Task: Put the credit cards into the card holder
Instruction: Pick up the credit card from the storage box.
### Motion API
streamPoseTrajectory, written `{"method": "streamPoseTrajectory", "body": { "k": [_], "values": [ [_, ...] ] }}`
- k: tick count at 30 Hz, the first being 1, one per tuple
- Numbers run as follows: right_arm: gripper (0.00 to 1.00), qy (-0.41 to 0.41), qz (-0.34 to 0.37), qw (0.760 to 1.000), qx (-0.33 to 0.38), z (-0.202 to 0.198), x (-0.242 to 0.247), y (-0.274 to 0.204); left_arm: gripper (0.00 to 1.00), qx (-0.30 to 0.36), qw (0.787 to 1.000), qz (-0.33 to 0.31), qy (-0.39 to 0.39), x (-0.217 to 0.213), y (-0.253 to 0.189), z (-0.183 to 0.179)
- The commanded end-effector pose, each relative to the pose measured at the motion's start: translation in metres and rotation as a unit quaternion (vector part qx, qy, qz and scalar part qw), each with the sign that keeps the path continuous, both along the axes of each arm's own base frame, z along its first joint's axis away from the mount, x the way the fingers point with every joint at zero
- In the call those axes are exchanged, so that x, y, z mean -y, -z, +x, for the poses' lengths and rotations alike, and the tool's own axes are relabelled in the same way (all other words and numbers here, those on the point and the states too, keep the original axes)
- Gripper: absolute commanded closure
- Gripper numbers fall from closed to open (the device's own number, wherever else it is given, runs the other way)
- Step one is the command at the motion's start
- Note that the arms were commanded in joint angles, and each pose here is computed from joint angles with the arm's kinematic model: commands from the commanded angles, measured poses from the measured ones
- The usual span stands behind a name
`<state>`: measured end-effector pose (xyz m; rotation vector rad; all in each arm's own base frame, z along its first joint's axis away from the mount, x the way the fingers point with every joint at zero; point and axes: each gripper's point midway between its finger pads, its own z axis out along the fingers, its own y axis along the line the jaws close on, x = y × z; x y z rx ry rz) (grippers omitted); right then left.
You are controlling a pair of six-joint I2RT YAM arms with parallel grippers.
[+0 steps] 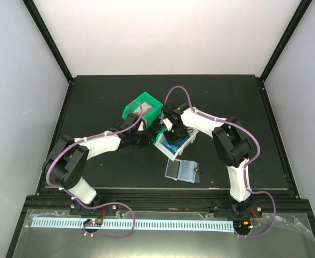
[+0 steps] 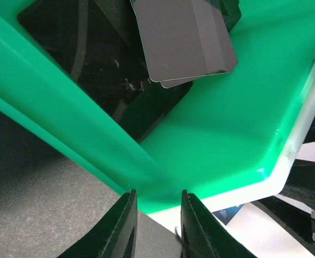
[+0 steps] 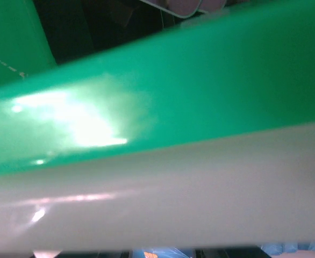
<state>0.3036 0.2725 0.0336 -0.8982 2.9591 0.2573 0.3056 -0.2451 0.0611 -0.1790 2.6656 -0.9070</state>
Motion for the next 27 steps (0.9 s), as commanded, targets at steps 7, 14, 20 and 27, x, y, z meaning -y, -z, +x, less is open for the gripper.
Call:
{"method": "streamPoseTrajectory", "body": {
  "k": [7, 14, 20, 27],
  "values": [
    [0.70, -0.049, 0.105, 0.992, -0.040, -0.032, -0.025, -0.048, 0.76, 0.010, 1.000, -0.003, -0.015, 0.005, 0.005, -0.002],
    [0.69, -0.060, 0.129, 0.987, -0.068, -0.054, -0.023, -0.048, 0.77, 0.009, 0.999, 0.011, -0.030, 0.000, 0.012, 0.000],
    [0.68, -0.048, 0.103, 0.990, -0.084, -0.058, -0.015, -0.030, 0.77, 0.009, 0.999, 0.011, -0.033, 0.000, 0.012, 0.000],
    [0.62, -0.046, 0.085, 0.993, -0.070, -0.049, -0.016, -0.023, 0.77, 0.009, 0.999, 0.012, -0.033, 0.000, 0.012, -0.001]
  ]
}}
